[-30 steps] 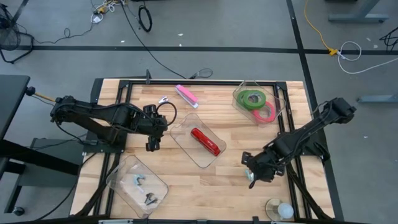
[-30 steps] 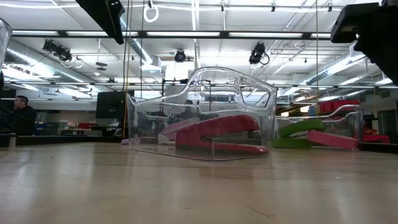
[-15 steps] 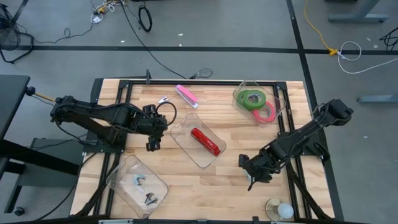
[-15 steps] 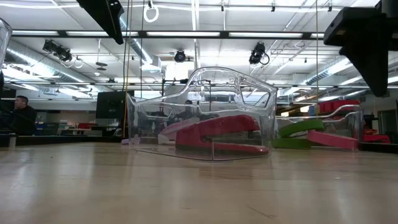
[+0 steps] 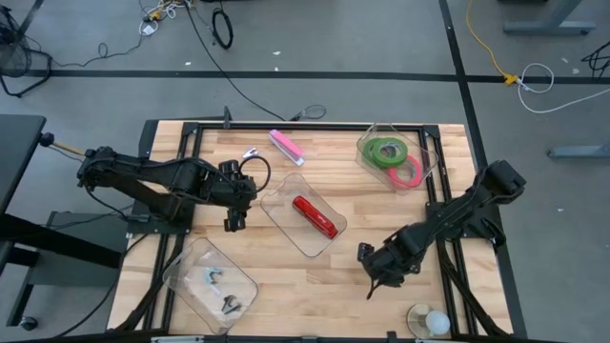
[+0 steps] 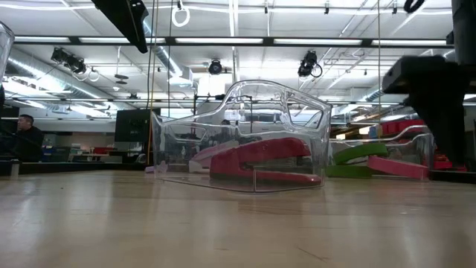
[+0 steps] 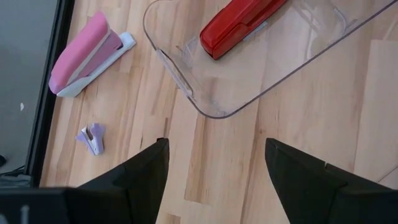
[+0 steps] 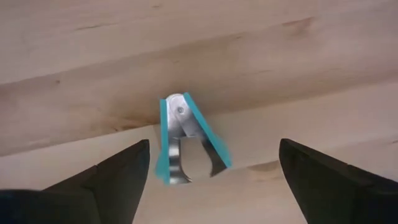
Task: Pick and place Stapler, Stapler remover, tape
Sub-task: Put the blue staple remover into the bottom transparent bin
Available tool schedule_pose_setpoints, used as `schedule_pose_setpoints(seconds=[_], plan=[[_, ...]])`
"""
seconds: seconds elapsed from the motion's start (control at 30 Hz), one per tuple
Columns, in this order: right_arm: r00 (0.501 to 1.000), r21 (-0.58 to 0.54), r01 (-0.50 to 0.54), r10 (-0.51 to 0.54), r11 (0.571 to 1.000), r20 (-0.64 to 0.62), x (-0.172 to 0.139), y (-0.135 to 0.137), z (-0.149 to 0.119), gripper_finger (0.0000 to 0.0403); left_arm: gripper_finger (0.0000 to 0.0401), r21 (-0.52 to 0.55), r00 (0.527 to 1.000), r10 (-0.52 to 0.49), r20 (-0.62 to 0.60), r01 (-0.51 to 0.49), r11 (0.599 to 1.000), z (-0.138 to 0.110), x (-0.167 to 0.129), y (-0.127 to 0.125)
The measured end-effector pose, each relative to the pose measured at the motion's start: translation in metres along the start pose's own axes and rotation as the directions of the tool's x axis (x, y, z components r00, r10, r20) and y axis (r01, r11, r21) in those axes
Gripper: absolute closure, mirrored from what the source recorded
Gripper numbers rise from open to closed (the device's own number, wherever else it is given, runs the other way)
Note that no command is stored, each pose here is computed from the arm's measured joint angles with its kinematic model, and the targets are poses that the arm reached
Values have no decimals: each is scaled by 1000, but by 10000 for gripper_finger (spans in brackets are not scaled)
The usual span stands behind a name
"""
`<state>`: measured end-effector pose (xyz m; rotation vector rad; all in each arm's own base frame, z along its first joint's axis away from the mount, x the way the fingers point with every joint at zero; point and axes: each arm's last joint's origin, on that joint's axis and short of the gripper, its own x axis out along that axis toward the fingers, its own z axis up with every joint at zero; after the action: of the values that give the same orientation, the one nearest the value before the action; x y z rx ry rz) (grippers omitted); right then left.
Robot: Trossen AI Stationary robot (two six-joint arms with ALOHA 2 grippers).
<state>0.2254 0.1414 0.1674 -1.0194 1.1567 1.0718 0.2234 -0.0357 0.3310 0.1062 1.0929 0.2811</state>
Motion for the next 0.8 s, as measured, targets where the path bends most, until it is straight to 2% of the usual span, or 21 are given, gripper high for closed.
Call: schedule_pose_setpoints(seconds=[0.17, 0.57, 0.8], plan=[[999, 32, -41, 42, 999, -17, 11, -1, 1, 46, 136, 0, 1000, 0, 0, 0, 1000, 0, 0, 0], [997, 74, -48, 53, 996, -54, 19, -2, 0, 47, 136, 0, 1000, 0, 0, 0, 1000, 0, 0, 0], [996, 88, -53, 59, 995, -64, 19, -1, 0, 89, 136, 0, 1000, 0, 0, 0, 1000, 0, 0, 0]])
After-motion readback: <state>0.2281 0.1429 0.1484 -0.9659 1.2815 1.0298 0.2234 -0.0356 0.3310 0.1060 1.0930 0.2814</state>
